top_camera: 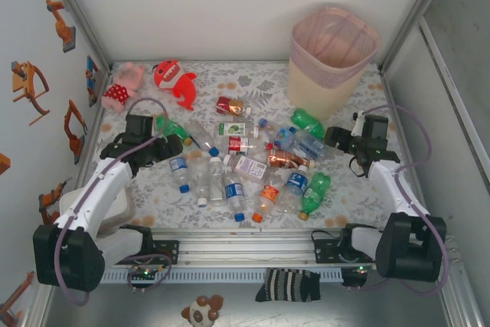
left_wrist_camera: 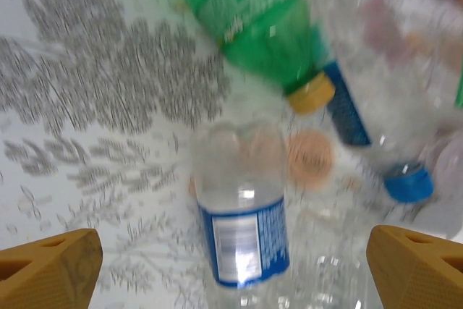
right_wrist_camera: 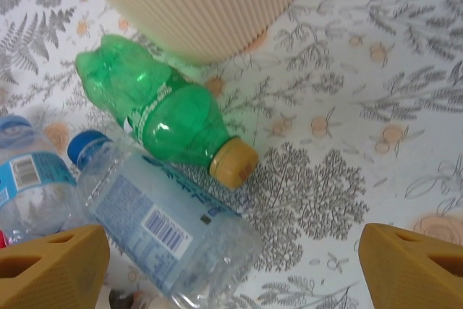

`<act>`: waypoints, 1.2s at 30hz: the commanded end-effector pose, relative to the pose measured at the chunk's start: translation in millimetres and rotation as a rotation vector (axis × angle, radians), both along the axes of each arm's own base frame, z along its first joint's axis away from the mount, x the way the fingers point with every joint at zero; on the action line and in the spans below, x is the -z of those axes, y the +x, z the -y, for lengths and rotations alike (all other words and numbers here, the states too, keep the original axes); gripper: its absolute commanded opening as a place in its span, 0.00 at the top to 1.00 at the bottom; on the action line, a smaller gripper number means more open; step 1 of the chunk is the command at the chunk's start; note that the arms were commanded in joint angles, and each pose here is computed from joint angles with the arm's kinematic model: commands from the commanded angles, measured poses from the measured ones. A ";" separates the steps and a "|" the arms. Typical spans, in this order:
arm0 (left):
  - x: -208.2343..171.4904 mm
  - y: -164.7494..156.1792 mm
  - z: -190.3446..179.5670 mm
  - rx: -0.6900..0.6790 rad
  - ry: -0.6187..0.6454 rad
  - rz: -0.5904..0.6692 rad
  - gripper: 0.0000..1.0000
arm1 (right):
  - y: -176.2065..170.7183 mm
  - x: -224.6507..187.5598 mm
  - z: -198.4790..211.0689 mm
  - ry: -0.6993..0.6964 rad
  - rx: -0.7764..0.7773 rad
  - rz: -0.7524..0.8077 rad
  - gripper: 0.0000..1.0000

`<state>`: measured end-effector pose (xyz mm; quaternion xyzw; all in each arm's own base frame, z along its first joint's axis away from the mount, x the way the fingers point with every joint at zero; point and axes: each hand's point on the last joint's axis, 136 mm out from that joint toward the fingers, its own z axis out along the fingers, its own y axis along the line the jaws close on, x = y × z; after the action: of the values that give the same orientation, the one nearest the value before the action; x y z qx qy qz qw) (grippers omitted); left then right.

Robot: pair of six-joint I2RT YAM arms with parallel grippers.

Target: Put the plastic bottles in the bin

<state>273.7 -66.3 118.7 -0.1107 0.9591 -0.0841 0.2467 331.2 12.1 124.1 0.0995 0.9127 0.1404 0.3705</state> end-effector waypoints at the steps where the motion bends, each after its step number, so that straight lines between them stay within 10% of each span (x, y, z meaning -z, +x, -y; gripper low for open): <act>1: 14.4 -26.4 3.7 -0.001 0.013 -0.123 0.10 | -2.7 -11.5 -4.0 0.044 0.006 -0.020 0.12; 36: 91.4 -34.3 24.5 0.060 0.067 -0.305 0.49 | -6.4 -38.3 -9.7 0.066 -0.019 -0.053 0.16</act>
<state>244.9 -93.3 25.7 -0.0888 0.9904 -0.0455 0.0961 322.9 21.3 139.8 0.1069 0.9254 0.1660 0.3236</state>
